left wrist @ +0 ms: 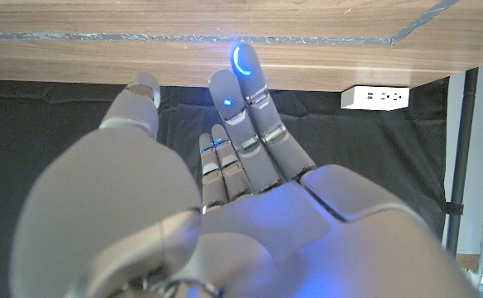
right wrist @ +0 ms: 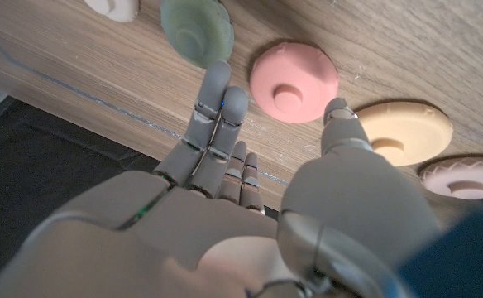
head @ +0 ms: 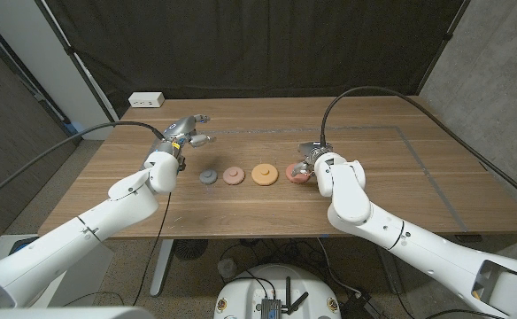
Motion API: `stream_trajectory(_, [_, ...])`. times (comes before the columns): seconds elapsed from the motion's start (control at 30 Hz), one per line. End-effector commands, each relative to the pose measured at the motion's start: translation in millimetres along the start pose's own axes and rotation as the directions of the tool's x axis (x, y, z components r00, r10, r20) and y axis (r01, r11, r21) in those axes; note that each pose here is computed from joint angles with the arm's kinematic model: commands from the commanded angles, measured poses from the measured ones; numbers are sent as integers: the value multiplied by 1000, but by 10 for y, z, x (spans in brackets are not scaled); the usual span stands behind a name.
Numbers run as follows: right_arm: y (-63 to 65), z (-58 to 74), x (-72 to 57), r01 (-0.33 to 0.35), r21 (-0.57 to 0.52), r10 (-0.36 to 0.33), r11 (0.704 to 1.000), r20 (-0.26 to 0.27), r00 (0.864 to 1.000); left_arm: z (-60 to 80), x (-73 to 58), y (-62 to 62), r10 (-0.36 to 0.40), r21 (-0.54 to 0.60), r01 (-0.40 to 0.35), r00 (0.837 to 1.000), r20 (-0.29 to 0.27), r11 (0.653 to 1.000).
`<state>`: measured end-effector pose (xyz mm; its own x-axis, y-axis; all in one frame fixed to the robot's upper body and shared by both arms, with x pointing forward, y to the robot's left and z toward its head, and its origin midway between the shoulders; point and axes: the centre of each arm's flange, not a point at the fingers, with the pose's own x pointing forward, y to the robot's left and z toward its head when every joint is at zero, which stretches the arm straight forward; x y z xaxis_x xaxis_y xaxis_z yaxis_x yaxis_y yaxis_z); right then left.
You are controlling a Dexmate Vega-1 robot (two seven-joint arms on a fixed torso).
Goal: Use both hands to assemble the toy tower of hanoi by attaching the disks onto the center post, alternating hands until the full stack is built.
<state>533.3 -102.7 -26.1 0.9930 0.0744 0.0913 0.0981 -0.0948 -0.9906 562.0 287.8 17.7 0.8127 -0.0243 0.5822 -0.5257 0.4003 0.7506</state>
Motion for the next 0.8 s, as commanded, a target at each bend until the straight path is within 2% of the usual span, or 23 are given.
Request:
stream_trajectory(0.03, [43,16,81,-27,-23,26,999,-23,999,-8,5,-24,-4,-3,4,1000,-1,1000])
stream_trajectory(0.53, [40,25,87,-64,-27,63,998,-23,998,-35,23,-42,-6,-12,6,1000,-2,1000])
stream_trajectory(0.8, [57,35,135,-77,-24,76,997,-22,997,-50,17,-44,-10,-10,10,1000,-6,1000])
